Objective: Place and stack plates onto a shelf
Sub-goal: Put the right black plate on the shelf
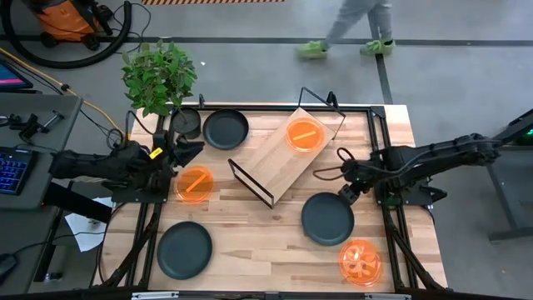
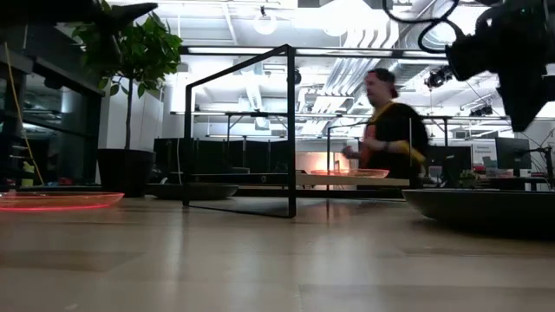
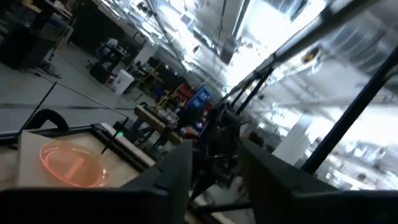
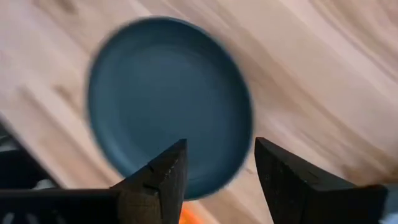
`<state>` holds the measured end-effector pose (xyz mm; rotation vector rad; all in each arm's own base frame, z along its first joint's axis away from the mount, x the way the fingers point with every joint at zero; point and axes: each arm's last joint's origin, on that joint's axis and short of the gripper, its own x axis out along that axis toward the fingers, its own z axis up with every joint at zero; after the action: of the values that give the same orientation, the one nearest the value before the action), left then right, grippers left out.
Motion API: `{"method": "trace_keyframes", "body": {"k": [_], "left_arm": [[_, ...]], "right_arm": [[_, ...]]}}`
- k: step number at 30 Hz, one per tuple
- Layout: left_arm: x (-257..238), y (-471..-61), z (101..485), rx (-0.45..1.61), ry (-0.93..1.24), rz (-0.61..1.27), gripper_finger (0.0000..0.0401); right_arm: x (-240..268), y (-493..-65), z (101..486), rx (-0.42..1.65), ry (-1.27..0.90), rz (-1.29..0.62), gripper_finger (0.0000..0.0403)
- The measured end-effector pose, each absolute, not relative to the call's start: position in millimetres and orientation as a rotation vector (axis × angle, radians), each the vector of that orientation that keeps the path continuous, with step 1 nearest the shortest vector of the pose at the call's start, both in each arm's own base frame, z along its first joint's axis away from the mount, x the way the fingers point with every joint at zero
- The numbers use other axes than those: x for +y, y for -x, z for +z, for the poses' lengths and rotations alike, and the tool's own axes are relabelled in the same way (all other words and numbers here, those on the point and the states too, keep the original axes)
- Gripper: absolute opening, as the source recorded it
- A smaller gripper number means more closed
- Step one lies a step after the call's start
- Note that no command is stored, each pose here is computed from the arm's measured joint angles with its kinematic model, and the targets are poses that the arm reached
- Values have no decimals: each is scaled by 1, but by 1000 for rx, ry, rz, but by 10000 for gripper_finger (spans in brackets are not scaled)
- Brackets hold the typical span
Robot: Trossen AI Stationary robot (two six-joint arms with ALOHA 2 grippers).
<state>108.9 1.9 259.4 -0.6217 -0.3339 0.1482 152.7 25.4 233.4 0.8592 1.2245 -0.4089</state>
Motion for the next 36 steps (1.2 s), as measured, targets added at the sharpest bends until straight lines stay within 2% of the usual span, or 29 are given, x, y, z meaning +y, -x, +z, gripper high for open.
{"method": "trace_keyframes", "body": {"k": [5,12,17,22,36], "left_arm": [[1,-118,258,-316,688,144,157],[2,-121,256,-304,699,176,155],[2,-122,256,-303,699,176,155],[2,-122,256,-303,698,176,154],[2,-122,255,-302,697,181,154]], "right_arm": [[33,-161,223,1273,-766,-452,167],[40,-170,207,1335,-661,-508,167],[41,-162,179,1350,-764,-483,167],[40,-155,169,1233,-892,-484,167],[38,-153,139,1193,-910,-516,167]]}}
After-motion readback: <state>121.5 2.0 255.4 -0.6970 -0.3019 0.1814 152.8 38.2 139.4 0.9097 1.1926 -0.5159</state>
